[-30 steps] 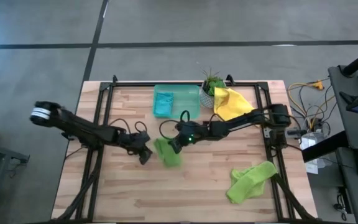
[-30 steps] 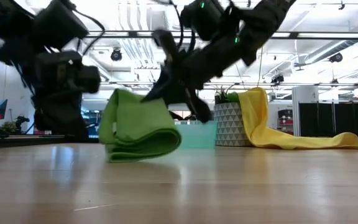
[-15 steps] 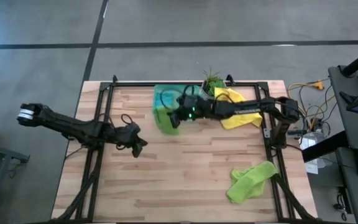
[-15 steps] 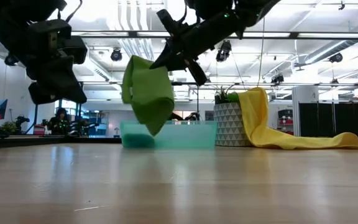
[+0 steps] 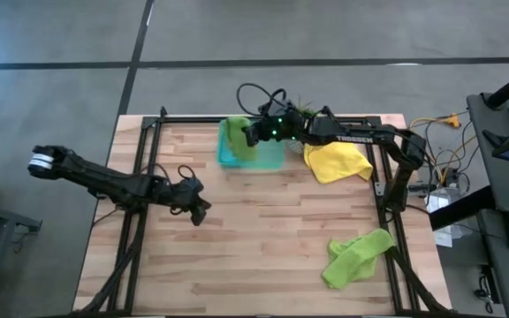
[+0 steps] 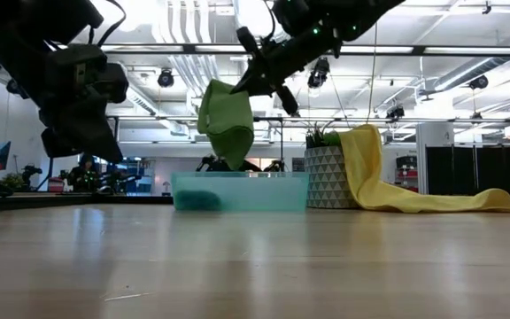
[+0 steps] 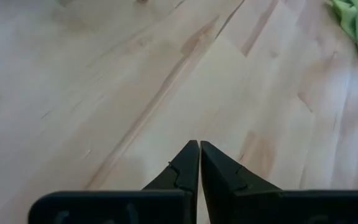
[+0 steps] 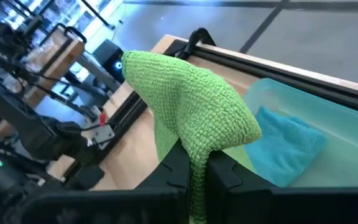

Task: Fold microfiber towels
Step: Put the folded green microfiber towel into the blue bin

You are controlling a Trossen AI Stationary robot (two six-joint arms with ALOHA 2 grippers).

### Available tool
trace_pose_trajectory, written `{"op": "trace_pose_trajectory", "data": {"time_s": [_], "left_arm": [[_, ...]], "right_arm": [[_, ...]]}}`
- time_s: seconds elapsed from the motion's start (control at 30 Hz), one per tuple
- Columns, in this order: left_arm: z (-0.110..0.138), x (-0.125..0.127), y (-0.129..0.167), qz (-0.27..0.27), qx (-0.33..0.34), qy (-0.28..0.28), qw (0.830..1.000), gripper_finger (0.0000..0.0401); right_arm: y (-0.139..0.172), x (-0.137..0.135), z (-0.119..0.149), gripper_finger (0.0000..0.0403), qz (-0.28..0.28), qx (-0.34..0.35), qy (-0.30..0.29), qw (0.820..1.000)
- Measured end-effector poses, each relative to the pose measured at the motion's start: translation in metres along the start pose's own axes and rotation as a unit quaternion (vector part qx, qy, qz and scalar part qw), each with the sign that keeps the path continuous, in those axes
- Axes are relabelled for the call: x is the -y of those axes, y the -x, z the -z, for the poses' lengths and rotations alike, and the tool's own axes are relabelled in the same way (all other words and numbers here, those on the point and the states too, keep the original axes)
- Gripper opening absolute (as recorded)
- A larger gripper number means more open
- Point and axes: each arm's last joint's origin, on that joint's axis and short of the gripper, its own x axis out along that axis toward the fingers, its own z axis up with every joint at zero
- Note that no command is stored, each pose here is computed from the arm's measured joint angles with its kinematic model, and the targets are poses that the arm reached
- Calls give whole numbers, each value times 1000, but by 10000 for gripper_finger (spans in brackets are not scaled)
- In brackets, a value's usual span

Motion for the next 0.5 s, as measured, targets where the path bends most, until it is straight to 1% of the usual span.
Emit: {"op": "trace_pose_trajectory", "data": {"time_s": [0.17,0.2,0.33,0.4,0.5], "left_arm": [[0,1,-5,0,0,0,1000,0],[0,2,-7,2,1,-1,1000,0],[0,3,-13,2,2,-2,1000,0],[0,4,-16,3,2,-3,1000,0],[2,3,-21,0,-8,-4,1000,0]], "right_arm": [[-5,6,-6,10,-19,30,-34,999],[-8,9,-6,10,-21,27,-43,999],[-30,17,0,11,-38,17,-75,996],[-43,16,0,11,-60,23,-89,994],[-61,23,4,11,-57,13,-117,991]]}}
